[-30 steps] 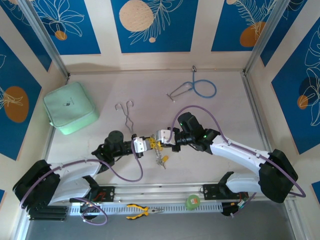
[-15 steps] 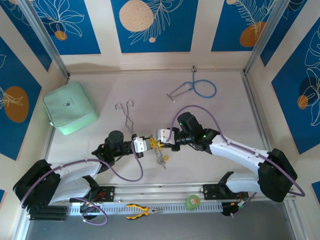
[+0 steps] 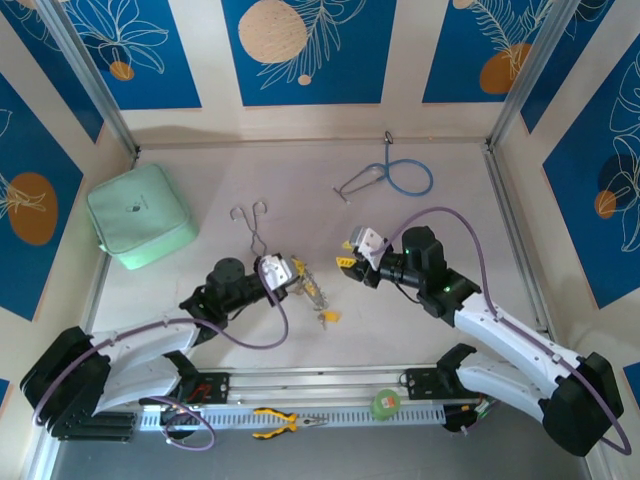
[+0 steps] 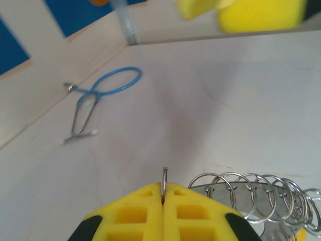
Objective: Put the keys on the keyring
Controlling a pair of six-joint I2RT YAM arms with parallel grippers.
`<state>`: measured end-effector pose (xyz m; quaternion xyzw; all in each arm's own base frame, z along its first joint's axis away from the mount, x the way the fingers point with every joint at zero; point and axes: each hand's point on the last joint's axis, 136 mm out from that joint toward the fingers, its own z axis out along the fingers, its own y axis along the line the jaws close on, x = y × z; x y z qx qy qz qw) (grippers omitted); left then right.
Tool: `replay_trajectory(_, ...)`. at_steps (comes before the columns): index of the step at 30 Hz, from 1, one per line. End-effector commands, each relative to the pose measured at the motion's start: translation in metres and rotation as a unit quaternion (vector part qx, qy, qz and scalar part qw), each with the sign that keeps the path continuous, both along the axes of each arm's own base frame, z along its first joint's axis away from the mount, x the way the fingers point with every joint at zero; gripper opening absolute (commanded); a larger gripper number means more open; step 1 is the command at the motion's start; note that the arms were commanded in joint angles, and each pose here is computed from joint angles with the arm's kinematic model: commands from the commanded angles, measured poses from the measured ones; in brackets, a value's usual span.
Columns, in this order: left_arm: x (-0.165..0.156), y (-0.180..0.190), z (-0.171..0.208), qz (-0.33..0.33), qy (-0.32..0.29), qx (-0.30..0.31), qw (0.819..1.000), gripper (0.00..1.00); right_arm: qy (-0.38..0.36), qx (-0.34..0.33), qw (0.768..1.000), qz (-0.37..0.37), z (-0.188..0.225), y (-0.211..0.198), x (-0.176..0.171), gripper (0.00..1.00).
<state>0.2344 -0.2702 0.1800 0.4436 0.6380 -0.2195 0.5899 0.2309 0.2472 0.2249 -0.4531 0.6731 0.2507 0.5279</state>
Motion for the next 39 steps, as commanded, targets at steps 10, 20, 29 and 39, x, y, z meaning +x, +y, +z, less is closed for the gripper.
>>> replay_trajectory(10,0.059,0.077,0.112,0.279,-0.021,-0.105,0.954,0.00,0.068,0.011,0.997,0.027,0.023,0.038,-0.022,0.28)
replay_trajectory(20,0.067,0.159,0.120,0.413,-0.011,-0.105,0.904,0.00,0.086,-0.035,0.987,0.133,-0.039,0.138,-0.057,0.30)
replay_trajectory(29,0.066,0.187,0.108,0.417,0.017,-0.126,0.900,0.00,0.097,-0.104,0.974,0.177,-0.106,0.219,-0.064,0.29)
replay_trajectory(39,0.065,0.201,0.102,0.446,0.017,-0.116,0.887,0.00,0.093,-0.171,0.968,0.157,-0.167,0.259,-0.040,0.31)
